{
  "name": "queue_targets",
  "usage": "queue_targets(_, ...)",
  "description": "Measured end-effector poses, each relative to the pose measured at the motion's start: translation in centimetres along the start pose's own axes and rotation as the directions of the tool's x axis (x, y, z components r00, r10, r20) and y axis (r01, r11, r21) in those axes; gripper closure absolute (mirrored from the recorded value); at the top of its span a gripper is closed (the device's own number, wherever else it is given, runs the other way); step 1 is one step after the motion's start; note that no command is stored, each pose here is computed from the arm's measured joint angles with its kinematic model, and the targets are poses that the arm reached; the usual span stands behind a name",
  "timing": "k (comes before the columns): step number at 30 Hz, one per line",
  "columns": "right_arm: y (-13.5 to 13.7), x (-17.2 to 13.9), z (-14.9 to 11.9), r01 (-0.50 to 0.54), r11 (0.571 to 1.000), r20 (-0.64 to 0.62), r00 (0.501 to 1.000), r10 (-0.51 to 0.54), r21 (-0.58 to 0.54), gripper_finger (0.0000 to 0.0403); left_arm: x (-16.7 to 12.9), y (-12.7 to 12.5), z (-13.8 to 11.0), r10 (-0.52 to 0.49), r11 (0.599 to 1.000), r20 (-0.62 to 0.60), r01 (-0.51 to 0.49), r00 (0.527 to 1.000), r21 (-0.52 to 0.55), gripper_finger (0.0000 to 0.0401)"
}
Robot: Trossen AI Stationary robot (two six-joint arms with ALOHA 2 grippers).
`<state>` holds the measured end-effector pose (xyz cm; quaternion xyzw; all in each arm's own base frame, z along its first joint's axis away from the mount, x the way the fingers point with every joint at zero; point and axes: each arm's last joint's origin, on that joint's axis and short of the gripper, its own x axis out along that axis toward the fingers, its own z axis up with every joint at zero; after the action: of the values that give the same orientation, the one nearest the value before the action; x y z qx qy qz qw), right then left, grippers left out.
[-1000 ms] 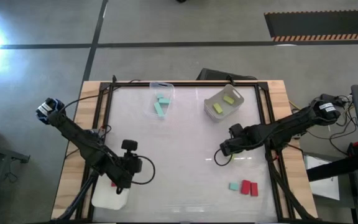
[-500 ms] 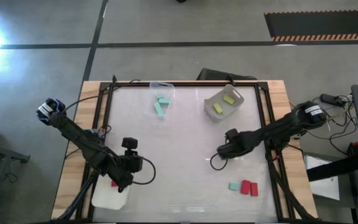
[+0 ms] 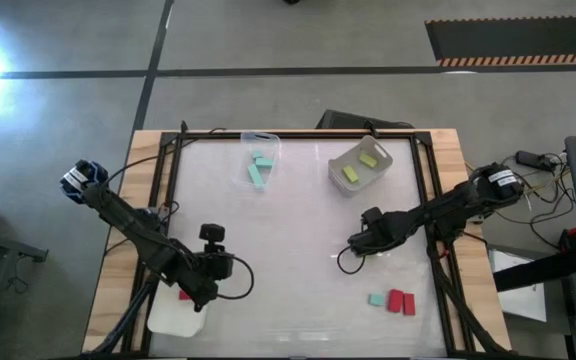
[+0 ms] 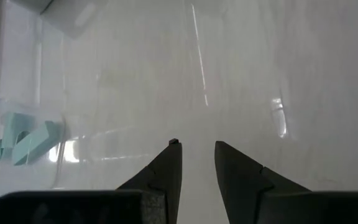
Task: Sort & place blocks by color
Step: Put the green block into the gray bin
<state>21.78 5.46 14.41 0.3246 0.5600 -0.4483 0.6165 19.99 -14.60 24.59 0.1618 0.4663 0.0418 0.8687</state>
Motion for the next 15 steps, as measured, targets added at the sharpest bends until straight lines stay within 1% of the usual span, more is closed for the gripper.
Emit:
queue_targets(8, -0.05, -0.14, 0.03, -0.007, 1.0, 0.001, 1.0, 0.007, -0.023, 0.0282, 0.0, 0.0, -0.01, 0.0, 1.0, -0.001, 0.0, 1.0, 0.001, 0.0322)
queue_targets(15, -0.21, -0.56, 0.29, -0.023, 0.998, 0.034, 0.999, 0.025, -0.053, 0.0278, 0.0, 0.06, 0.01, 0.018, 1.0, 0.007, -0.018, 1.0, 0.002, 0.0322)
